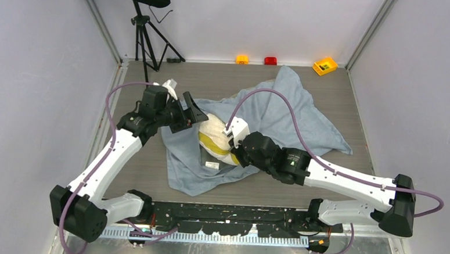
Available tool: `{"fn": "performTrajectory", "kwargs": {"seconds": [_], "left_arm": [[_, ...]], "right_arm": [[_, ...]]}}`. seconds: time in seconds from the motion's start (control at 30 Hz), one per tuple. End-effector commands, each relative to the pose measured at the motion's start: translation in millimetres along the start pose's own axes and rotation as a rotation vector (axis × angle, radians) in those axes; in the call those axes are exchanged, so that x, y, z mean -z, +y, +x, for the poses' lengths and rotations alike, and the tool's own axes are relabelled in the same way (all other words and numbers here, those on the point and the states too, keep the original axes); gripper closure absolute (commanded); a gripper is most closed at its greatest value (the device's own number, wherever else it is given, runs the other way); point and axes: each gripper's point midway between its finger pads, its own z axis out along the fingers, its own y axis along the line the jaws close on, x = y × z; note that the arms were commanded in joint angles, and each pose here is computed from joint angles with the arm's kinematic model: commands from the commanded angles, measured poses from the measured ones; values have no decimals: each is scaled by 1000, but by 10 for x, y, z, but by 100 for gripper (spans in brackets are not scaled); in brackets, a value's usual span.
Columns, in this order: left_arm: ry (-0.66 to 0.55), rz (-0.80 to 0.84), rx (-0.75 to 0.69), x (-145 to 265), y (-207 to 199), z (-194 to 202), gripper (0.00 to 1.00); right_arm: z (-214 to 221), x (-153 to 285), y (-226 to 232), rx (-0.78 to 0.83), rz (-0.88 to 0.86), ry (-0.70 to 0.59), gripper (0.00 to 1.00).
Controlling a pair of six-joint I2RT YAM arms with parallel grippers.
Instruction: Remove the pillowcase from the pillow
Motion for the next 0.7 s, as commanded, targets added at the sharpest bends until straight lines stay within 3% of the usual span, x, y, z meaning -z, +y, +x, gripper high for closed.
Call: {"fn": "performTrajectory", "kwargs": {"seconds": [0.0,0.2,0.43,0.67], "left_arm": [[23,-67,-3,-159,261,-73,18],[73,-119,-12,-335,571,-108,25],[79,-229,4,-419,1066,-112,67],[15,-326,92,-464,1585,-131,69]], "right_arm": [[-290,139,-26,-57,-4,-116,100],[-353,238,-98,-66,19,-147,100],[-378,376,-254,-103,82,-191,100],[-511,746,-436,-169,112,-299,100]]}}
